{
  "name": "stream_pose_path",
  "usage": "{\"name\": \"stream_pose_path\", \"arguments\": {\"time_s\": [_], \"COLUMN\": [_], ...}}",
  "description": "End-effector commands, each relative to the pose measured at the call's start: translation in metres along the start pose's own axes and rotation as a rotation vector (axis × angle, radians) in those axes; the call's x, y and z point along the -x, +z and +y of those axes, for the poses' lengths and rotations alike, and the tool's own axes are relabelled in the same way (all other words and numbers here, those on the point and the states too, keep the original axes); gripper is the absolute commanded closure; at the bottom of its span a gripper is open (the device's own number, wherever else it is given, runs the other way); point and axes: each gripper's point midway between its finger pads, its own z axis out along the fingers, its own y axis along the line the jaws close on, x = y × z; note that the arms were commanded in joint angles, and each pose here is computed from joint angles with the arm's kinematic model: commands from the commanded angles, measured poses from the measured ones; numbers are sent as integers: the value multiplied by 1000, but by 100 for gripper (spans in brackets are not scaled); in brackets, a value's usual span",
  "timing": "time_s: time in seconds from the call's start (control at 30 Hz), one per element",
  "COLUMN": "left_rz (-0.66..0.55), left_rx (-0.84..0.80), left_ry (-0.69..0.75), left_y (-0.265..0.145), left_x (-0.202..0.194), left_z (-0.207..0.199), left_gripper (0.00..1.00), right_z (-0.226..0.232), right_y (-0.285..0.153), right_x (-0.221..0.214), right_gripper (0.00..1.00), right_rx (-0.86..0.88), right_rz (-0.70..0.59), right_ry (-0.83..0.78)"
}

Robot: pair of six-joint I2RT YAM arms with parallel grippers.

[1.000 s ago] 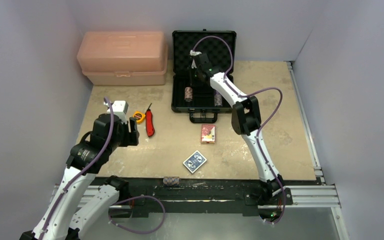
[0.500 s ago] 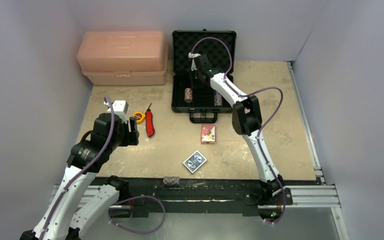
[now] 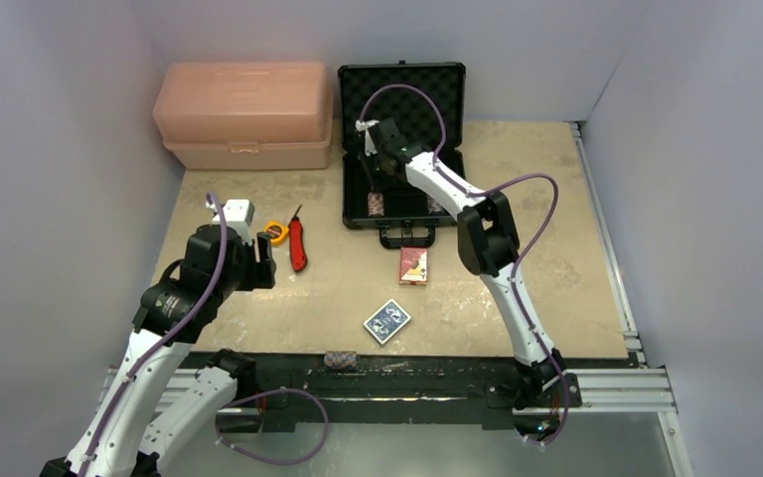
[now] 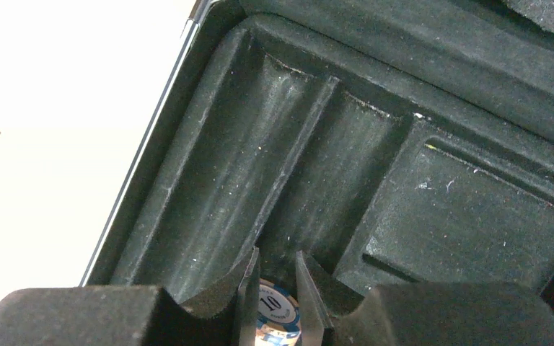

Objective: Pack up texas hold em set

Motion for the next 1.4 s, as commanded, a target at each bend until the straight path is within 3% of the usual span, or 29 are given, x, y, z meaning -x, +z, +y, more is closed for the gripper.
{"name": "stream_pose_path", "arguments": {"time_s": [0.0,0.17,0.37,0.53,0.7,0.97,1.37], "left_rz": [-29,-12,71,163,241,360,443], "left_rx": [1,-2,-43,-114,-87,-62,-65], "left_ry": [3,3,-41,-73,-101,-39,9], "left_y": [1,3,2,-6,-8,-8,8], "left_x": [8,5,-13,-38,-60,-103,-162], "left_z": [0,-1,-11,-35,-42,-69,-129], "left_gripper": [36,35,27,21,19,18,11], "right_z": [12,11,5,-3,-6,-3,-10], "right_y": [-26,-35,-70,-113,-153,-198,-217], "right_x": [-20,-7,29,43,44,30,19], "right_gripper": [70,59,23,8,1,1,1], "right_rx": [-4,-27,-84,-134,-146,-114,-146], "right_rz": [87,49,-61,-165,-256,-327,-342], "right_ry": [-34,-5,35,72,120,160,139]}}
